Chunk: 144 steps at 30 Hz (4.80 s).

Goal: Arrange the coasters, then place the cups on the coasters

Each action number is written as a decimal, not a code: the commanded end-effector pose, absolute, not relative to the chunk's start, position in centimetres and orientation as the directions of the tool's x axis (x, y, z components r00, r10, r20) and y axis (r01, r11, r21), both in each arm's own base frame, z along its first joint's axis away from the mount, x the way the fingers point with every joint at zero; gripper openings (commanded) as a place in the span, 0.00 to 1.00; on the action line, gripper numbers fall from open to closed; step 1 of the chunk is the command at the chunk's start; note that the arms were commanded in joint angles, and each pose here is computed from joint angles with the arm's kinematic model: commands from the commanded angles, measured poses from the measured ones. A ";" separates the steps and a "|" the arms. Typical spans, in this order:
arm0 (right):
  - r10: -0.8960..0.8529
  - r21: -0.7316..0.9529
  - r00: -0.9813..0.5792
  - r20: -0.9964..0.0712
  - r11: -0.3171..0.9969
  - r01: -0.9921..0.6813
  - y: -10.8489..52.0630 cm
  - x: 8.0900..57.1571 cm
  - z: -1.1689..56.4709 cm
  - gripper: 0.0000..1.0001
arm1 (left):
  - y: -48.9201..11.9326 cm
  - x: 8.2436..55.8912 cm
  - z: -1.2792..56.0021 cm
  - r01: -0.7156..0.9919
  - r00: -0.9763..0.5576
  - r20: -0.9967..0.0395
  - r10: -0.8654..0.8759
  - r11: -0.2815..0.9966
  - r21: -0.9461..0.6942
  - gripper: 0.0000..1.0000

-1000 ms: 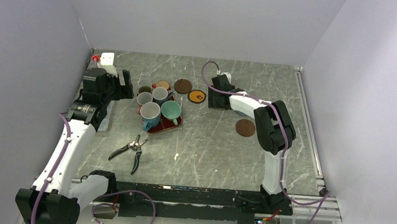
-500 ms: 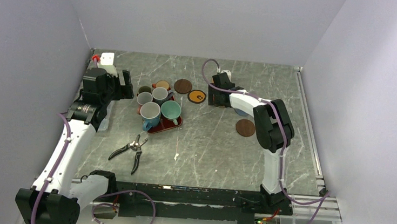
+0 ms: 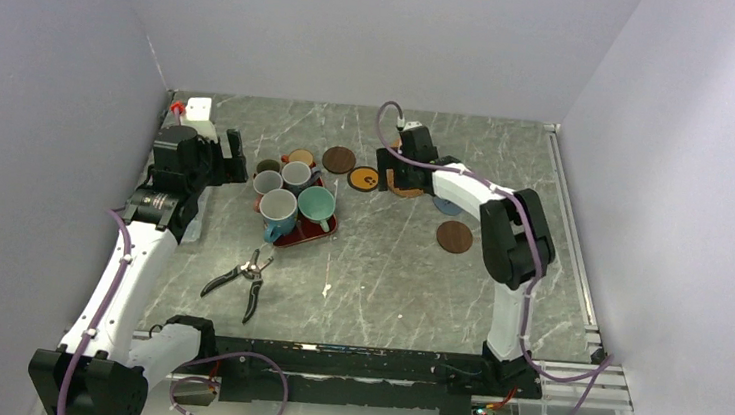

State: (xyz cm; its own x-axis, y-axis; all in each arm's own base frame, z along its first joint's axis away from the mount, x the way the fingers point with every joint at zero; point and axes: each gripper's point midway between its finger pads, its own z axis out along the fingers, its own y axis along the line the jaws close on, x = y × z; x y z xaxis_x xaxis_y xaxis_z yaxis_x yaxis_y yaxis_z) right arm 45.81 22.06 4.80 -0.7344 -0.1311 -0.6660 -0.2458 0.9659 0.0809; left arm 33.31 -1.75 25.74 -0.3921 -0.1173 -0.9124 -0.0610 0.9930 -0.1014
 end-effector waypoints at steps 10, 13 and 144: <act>0.026 0.120 -0.682 -0.730 0.989 -0.090 14.9 40.4 11.1 1.00 | -1.5 33.3 27.1 -0.068 -0.348 -0.930 -0.116 0.993 -0.098 0.94; 0.095 0.118 -0.725 -0.682 0.993 0.019 10.7 38.2 9.4 1.00 | -1.7 33.1 27.5 -0.058 -0.332 -0.936 -0.117 0.993 -0.104 0.94; -0.084 -0.065 -0.848 -0.524 0.996 -0.058 18.6 34.6 0.3 0.78 | -3.1 33.8 26.3 -0.007 -0.371 -0.920 -0.129 0.991 -0.136 0.94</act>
State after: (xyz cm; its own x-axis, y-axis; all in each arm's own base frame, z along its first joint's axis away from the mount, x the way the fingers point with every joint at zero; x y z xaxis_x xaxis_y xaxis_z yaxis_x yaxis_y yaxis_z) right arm 34.93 19.71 1.61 -0.8274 -0.0735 -0.5567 -0.0876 0.9962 -0.0012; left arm 33.34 -2.73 25.31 -0.4064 -0.1191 -0.9059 -0.0203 0.9924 -0.1214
